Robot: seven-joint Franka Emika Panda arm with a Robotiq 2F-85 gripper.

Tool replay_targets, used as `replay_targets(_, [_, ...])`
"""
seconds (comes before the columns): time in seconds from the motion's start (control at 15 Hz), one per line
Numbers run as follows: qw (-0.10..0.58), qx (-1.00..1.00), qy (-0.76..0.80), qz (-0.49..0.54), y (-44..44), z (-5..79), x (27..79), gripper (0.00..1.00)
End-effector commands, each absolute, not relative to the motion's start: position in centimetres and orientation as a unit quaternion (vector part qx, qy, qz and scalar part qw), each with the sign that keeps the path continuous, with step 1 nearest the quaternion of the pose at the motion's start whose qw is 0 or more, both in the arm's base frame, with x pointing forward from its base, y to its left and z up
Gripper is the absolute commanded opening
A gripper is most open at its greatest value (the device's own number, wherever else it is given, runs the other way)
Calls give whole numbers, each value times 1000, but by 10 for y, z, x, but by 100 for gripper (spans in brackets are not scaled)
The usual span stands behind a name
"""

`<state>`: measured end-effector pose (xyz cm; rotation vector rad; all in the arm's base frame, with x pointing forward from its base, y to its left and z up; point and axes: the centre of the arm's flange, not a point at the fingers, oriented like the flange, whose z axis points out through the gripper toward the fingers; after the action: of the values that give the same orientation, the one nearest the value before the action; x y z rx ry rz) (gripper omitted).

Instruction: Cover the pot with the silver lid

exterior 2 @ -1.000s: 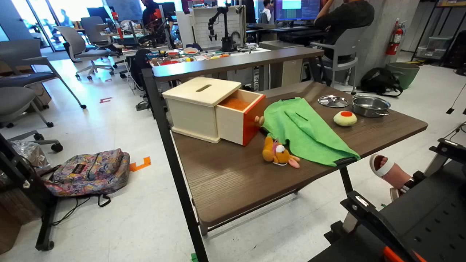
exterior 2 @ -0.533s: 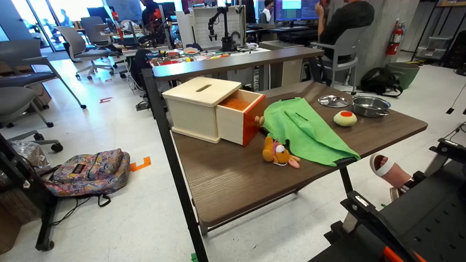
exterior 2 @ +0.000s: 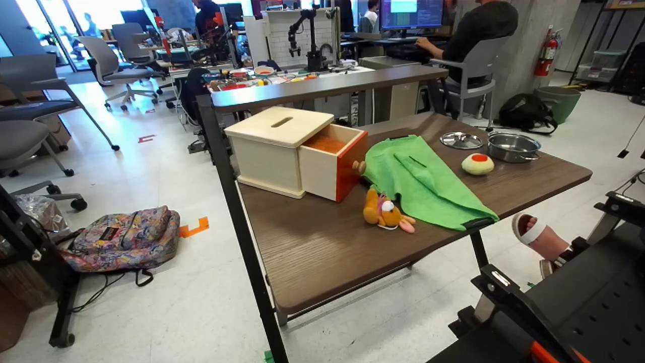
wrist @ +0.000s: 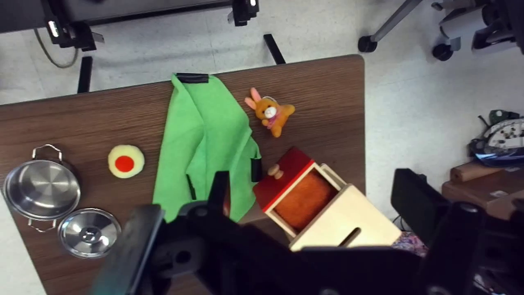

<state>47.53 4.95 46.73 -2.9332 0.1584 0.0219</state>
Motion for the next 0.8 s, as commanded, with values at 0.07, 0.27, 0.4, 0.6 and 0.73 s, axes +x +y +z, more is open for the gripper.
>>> replay_targets(0.07, [87, -991, 99, 21, -8, 439, 516, 100])
replay_targets(0.27, [87, -987, 130, 42, -44, 413, 526, 100])
replay_targets(0.4, [82, -985, 143, 58, -60, 394, 527, 100])
replay_targets(0.6, [67, -980, 165, 88, -74, 362, 526, 100])
replay_targets(0.73, [76, -980, 161, 94, -71, 363, 516, 100])
